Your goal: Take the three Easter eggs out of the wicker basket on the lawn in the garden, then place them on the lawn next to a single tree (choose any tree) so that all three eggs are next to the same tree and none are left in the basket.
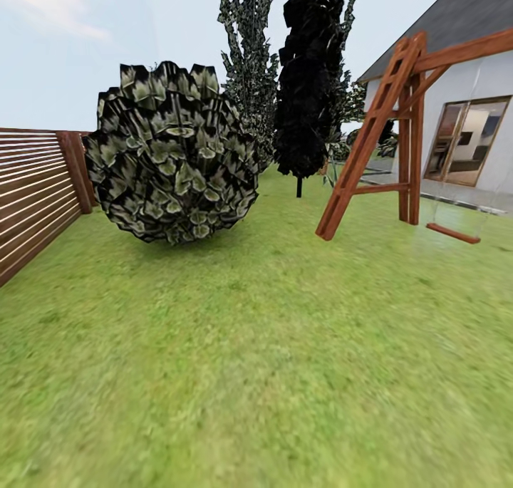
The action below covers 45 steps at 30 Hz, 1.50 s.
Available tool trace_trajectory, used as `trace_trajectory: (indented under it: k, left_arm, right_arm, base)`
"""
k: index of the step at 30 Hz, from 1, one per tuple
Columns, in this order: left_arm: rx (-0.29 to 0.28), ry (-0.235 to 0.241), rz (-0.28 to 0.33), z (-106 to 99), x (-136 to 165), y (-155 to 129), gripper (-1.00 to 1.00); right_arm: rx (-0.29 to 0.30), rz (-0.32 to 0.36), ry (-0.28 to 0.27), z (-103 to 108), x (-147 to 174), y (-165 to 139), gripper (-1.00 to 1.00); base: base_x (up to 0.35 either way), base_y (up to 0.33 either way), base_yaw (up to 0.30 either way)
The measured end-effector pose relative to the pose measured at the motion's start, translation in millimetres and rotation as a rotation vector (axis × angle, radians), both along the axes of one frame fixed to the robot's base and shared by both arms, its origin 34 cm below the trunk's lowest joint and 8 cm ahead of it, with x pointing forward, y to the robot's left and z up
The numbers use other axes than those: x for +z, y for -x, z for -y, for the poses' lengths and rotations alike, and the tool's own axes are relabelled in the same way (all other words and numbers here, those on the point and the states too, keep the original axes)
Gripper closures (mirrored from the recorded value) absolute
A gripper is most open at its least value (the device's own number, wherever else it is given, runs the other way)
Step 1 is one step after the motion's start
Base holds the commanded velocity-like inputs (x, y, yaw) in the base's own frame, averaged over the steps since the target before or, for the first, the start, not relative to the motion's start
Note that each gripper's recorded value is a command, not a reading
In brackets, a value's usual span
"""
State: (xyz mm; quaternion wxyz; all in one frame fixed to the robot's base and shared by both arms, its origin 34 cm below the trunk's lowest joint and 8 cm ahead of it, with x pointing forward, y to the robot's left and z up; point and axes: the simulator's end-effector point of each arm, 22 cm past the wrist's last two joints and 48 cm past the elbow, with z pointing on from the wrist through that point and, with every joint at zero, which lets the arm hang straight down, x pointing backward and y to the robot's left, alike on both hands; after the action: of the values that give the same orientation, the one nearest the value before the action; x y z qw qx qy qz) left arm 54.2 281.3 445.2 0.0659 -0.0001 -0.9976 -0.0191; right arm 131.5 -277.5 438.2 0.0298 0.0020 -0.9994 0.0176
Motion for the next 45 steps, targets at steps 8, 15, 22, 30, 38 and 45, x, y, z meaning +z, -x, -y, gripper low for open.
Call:
trace_trajectory:
  k: [8, 15, 22, 30, 38, 45]
  left_arm:
    - [0.0, 0.0, 0.0, 0.0, 0.0, 0.0, -1.0]
    - [0.0, 0.0, 0.0, 0.0, 0.0, 0.1, -1.0]
    - [0.0, 0.0, 0.0, 0.0, 0.0, 0.1, -1.0]
    - [0.0, 0.0, 0.0, 0.0, 0.0, 0.1, -1.0]
    - [-0.001, 0.0, 0.0, 0.0, 0.0, 0.0, -1.0]
    - [-0.001, 0.0, 0.0, 0.0, 0.0, 0.1, -1.0]
  right_arm:
    - [0.0, 0.0, 0.0, -0.2, 0.0, 0.0, -1.0]
    - [0.0, 0.0, 0.0, -0.3, 0.0, 0.0, -1.0]
    - [0.0, 0.0, 0.0, -0.1, 0.0, 0.0, -1.0]
    - [0.001, 0.0, 0.0, -0.3, 0.0, 0.0, -1.0]
    - [0.0, 0.0, 0.0, -0.3, 0.0, 0.0, -1.0]
    - [0.0, 0.0, 0.0, -0.3, 0.0, 0.0, -1.0]
  base:
    - [0.335, 0.0, 0.0]
    - [0.335, 0.0, 0.0]
    - [0.335, 0.0, 0.0]
    - [0.335, 0.0, 0.0]
    - [0.335, 0.0, 0.0]
    - [0.335, 0.0, 0.0]
